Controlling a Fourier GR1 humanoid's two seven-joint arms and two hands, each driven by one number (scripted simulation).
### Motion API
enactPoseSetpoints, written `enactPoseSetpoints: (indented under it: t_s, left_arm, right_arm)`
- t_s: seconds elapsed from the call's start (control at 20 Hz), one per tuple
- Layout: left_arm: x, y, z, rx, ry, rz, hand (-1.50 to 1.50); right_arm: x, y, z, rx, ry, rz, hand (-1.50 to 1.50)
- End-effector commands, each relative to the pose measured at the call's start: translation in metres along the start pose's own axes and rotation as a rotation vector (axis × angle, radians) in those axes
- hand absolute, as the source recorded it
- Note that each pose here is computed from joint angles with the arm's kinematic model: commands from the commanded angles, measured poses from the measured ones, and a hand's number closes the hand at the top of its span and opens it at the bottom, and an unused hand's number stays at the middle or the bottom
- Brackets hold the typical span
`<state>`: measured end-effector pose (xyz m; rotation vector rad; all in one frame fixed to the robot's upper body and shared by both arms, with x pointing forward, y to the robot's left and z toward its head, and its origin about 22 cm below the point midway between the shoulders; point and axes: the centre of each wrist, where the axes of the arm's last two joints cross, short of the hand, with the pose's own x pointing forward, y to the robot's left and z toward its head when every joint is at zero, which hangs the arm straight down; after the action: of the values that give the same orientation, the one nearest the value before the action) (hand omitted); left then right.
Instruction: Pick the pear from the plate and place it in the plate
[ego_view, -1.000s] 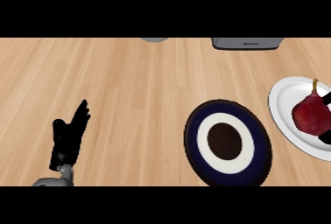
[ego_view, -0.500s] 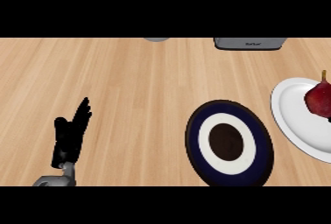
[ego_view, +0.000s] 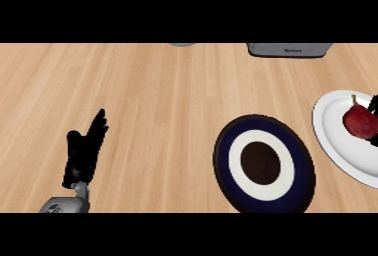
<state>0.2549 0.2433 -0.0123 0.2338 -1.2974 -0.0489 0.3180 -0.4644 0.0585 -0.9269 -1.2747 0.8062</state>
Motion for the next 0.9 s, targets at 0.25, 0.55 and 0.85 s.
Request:
enactPoseSetpoints:
  t_s: [0.25, 0.55, 0.85]
  left_arm:
    - [0.011, -0.002, 0.005, 0.007, -0.014, -0.002, 0.00]
    - [0.007, 0.017, -0.004, 0.008, 0.012, 0.003, 0.00]
    - [0.006, 0.004, 0.004, 0.017, 0.011, 0.004, 0.00]
  right_arm:
    - [-0.052, -0.008, 0.018, 0.257, 0.001, -0.017, -1.50]
    - [-0.036, -0.005, 0.002, 0.162, -0.218, -0.274, -1.50]
    - [-0.052, -0.027, 0.007, -0.008, -0.249, -0.739, -1.50]
